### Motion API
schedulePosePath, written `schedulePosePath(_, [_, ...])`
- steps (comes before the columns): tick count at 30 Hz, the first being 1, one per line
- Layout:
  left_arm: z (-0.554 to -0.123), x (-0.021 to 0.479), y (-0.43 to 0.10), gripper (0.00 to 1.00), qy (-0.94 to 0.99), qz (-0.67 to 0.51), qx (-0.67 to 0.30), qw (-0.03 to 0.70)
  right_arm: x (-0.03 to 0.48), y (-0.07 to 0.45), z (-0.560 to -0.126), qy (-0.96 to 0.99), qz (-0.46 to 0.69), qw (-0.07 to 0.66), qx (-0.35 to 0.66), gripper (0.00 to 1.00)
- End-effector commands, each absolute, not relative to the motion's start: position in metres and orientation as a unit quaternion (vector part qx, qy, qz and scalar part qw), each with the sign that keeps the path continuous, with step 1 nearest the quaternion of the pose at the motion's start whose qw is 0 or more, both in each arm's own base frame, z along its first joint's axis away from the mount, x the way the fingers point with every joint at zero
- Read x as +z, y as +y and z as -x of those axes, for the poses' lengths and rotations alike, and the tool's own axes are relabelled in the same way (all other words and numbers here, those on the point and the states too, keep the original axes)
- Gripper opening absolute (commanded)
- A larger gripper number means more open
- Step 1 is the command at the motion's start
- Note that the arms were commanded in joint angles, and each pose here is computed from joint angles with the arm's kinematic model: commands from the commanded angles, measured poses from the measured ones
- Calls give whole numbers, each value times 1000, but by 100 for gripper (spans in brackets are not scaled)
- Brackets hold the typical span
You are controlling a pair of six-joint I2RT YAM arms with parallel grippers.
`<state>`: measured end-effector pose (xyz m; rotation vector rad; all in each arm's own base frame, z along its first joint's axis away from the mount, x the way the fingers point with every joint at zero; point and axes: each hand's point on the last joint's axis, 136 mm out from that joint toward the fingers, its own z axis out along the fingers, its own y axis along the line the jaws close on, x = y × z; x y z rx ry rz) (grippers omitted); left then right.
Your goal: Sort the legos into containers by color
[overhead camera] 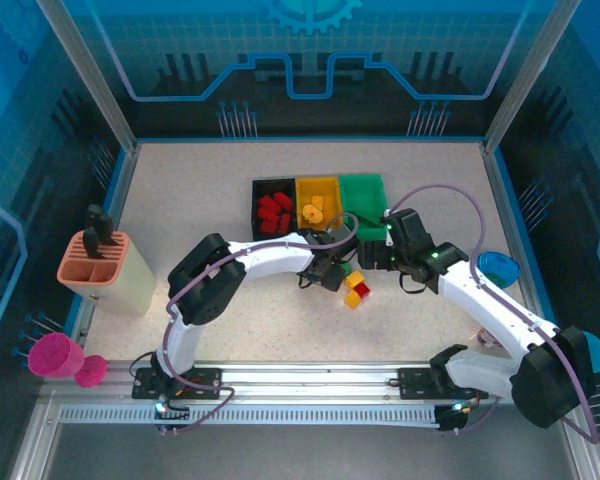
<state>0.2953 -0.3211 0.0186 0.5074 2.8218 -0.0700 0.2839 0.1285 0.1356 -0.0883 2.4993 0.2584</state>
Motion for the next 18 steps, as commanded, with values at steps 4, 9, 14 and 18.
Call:
schedulePosePath(4, [-301, 53, -321, 59, 968, -178, -24, 173, 142, 140, -279, 937, 46, 318, 134, 85])
schedulePosePath(9, [-313, 92, -319, 59, 962, -166, -57, 209, 142, 137, -277, 937, 40, 320, 136, 85])
schedulePosePath(14, [-337, 124, -315, 59, 956, -142, -95, 239, 140, 136, -273, 937, 36, 319, 141, 84])
schedulePosePath(18, [-363, 146, -311, 60, 950, -125, -116, 260, 136, 133, -266, 937, 31, 316, 144, 84])
